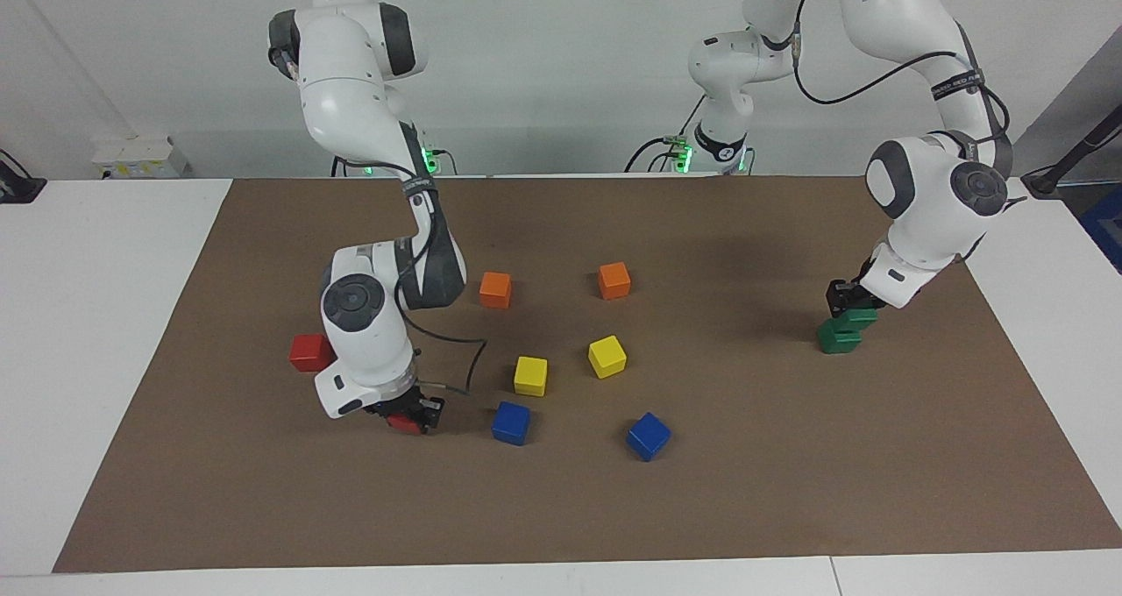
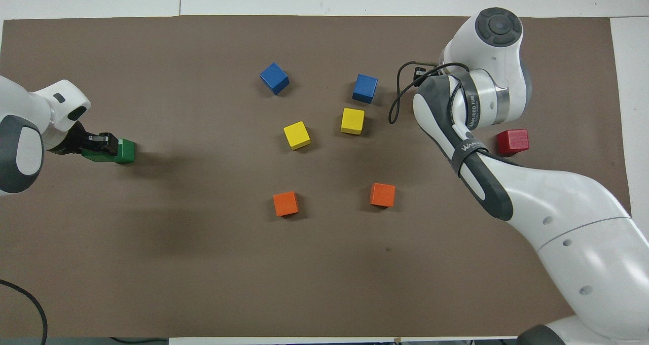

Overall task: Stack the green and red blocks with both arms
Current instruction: 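Place the green beside the first green while the right gripper places the red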

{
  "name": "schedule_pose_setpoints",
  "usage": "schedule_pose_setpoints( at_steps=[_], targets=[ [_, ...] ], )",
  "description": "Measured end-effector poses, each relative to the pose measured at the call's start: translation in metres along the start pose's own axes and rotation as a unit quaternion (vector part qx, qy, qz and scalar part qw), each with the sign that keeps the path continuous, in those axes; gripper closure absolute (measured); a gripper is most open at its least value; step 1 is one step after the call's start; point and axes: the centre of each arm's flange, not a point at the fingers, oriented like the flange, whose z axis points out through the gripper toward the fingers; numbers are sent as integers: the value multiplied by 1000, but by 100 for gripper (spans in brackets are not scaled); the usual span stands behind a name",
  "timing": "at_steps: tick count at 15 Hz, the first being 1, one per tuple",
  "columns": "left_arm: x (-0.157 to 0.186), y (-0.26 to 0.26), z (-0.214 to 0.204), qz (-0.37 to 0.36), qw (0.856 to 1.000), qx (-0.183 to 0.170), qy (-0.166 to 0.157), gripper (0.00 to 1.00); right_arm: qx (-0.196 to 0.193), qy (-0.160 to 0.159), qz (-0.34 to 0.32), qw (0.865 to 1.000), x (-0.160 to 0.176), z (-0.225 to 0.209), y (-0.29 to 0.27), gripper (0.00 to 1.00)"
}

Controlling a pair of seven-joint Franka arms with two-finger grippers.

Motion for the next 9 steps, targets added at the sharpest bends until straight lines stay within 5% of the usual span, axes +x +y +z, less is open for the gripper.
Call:
schedule_pose_setpoints(
  at_steps=[5, 9],
  targets=[
    [-2, 0, 12, -1, 1000, 0, 11, 45, 10, -5, -87, 996, -53, -63, 122, 45],
    [-3, 2, 14, 0, 1000, 0, 11, 45, 14, 9, -86, 996, -85, -56, 180, 45]
  ],
)
